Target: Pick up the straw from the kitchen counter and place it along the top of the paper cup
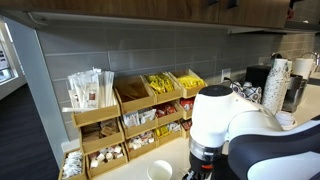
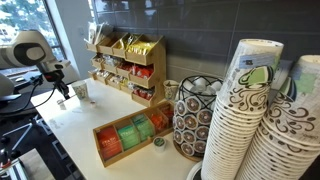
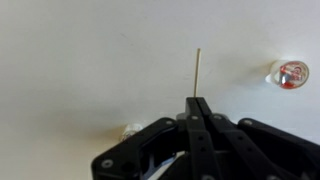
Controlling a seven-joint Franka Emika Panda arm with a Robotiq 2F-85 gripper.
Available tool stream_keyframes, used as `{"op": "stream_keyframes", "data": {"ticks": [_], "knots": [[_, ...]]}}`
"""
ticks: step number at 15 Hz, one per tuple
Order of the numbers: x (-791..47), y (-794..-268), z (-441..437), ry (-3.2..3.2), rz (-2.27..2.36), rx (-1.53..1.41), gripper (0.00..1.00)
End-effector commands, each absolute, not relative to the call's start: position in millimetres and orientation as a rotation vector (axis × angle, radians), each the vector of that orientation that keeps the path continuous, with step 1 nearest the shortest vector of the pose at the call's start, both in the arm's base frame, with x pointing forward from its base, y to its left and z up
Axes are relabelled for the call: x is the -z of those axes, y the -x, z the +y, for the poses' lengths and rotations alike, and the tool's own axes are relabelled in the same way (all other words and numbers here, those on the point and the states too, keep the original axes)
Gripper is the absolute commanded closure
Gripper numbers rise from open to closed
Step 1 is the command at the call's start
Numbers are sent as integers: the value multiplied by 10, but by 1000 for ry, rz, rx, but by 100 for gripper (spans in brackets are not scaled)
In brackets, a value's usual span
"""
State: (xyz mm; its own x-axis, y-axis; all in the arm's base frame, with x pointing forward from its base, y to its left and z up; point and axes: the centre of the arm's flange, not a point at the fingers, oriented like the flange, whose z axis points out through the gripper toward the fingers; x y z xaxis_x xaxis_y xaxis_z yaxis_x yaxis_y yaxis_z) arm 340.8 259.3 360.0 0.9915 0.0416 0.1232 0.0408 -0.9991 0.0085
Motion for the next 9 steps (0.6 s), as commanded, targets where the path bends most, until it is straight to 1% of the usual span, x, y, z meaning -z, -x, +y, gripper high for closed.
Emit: {"op": "stream_keyframes", "data": {"ticks": [1,9], "knots": [[-3881,-3447,2634,-3075,212,-219,99],[-4186,-3599,3005,-3065,583,-292,99]]}}
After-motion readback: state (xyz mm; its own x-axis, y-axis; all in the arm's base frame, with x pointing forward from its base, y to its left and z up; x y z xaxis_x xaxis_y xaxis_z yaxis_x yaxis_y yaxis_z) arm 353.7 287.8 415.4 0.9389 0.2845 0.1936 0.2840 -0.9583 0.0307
